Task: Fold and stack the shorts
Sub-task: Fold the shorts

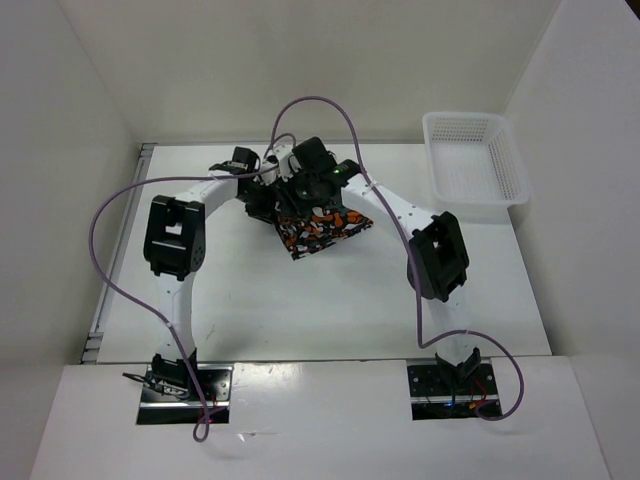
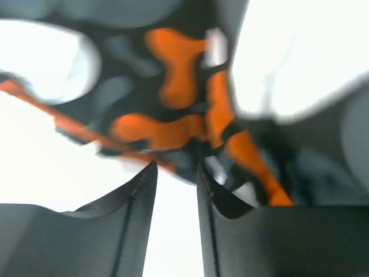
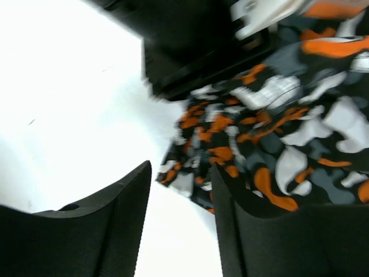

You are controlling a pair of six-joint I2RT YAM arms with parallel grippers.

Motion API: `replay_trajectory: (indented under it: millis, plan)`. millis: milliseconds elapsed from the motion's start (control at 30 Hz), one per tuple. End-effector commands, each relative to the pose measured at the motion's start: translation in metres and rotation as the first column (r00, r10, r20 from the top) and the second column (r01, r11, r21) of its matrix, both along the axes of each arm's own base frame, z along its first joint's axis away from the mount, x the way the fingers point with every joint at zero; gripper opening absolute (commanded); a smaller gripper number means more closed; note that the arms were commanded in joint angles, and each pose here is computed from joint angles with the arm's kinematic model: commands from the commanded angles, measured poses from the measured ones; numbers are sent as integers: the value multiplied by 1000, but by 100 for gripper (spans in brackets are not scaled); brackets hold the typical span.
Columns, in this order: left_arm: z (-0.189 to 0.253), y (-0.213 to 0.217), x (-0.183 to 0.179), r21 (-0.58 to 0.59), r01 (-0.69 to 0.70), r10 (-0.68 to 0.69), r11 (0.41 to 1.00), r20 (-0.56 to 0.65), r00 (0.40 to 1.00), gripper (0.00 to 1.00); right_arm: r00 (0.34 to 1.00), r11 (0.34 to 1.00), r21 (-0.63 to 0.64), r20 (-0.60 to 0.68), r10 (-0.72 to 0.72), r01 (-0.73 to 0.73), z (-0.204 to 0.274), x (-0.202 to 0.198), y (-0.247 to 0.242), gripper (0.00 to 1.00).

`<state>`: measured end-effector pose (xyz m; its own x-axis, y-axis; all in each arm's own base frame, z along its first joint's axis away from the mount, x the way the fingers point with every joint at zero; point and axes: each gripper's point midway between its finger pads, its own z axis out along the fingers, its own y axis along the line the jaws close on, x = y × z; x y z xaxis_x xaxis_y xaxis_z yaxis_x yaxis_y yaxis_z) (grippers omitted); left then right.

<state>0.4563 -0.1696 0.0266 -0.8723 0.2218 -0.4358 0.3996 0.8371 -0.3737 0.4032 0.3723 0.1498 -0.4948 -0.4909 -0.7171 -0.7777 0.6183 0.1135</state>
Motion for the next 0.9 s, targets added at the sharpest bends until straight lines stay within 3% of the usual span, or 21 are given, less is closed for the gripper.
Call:
replay_trajectory:
  millis: [0,200,267,400,567,600,700,767,867]
  plan:
    - [19,40,11,65,-67,64,996,50,997,43,981,979,76,51,187,-191,32,-23,38,52]
    - [52,77,18,65,-149,143,987,90,986,51,963,959,122,127,239,-254,81,-33,38,52]
    - [70,92,19,58,-181,173,982,120,978,52,956,965,102,197,217,-241,100,-32,27,52]
    - [107,97,28,39,-196,184,980,206,961,56,972,991,69,215,95,-112,90,-20,-15,52]
    - [118,47,40,-21,-81,84,996,241,967,63,972,979,-13,124,-202,205,29,41,-106,59]
    - [119,38,43,-33,-62,68,998,243,968,72,966,969,-37,102,-240,244,9,52,-115,60]
    - [115,15,61,-26,-26,32,999,272,962,81,948,946,-80,76,-309,315,-19,72,-145,63]
    - [101,13,72,-3,-36,36,999,273,961,98,943,938,-99,54,-327,331,-36,82,-152,64]
    - [86,4,79,27,-34,26,999,266,964,100,936,928,-124,27,-350,350,-60,90,-163,66]
